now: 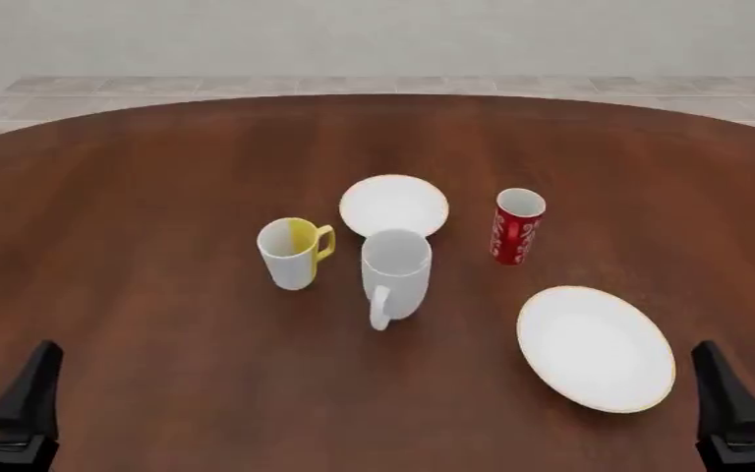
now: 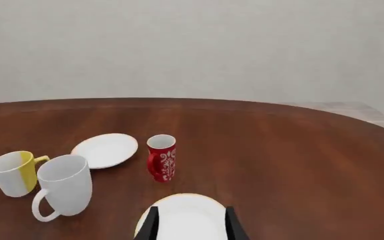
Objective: Put the white mug on the left plate.
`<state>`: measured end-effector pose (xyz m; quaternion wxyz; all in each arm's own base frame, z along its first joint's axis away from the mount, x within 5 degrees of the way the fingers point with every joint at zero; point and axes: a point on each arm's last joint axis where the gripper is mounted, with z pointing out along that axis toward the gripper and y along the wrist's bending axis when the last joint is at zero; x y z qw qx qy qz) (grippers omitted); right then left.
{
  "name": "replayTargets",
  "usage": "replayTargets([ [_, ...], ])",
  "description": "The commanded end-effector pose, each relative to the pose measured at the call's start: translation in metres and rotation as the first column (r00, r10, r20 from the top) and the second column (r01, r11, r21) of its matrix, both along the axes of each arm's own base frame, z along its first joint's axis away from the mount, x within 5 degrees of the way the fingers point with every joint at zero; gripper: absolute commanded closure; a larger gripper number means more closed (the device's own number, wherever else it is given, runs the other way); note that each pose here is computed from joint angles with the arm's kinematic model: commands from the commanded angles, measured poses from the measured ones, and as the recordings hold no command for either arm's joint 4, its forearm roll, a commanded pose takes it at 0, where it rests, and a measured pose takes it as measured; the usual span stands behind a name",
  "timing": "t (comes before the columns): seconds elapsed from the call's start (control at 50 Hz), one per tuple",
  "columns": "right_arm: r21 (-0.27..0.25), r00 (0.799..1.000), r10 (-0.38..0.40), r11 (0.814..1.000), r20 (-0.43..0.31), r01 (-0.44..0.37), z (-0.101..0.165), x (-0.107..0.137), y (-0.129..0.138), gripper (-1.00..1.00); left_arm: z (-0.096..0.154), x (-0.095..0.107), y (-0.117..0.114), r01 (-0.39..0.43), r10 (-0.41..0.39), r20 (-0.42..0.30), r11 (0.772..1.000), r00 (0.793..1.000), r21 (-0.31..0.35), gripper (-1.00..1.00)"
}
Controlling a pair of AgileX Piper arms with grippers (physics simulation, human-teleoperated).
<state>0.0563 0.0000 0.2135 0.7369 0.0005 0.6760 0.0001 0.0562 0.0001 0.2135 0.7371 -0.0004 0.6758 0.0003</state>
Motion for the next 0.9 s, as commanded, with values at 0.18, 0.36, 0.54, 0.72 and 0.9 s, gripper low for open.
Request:
replayTargets([
  [0.18,0.000,1.000,0.000,1.000,-0.006,0.000,0.003,0.000,0.000,-1.00,-0.001,0.000,0.000,-0.003,0.003,-0.006,1.000,1.000,-0.005,-1.00],
  [0.36,-0.001,1.000,0.002,1.000,-0.007,-0.002,0.003,0.000,0.000,-1.00,-0.001,0.000,0.000,-0.002,0.002,-0.010,1.000,1.000,-0.004,-1.00],
  [0.54,-0.002,1.000,0.002,1.000,-0.007,-0.002,0.001,0.001,0.000,-1.00,0.002,0.001,0.001,-0.015,0.015,-0.007,1.000,1.000,-0.001,-1.00],
  [0.72,-0.005,1.000,0.004,1.000,-0.007,-0.004,0.003,0.000,0.000,-1.00,0.031,0.001,-0.003,0.051,-0.051,-0.005,0.999,0.999,-0.011,-1.00],
  [0.9,-0.006,1.000,0.005,1.000,-0.007,-0.006,0.005,0.000,0.000,-1.00,0.047,0.023,-0.006,0.076,-0.081,-0.073,0.995,0.994,-0.067,-1.00],
])
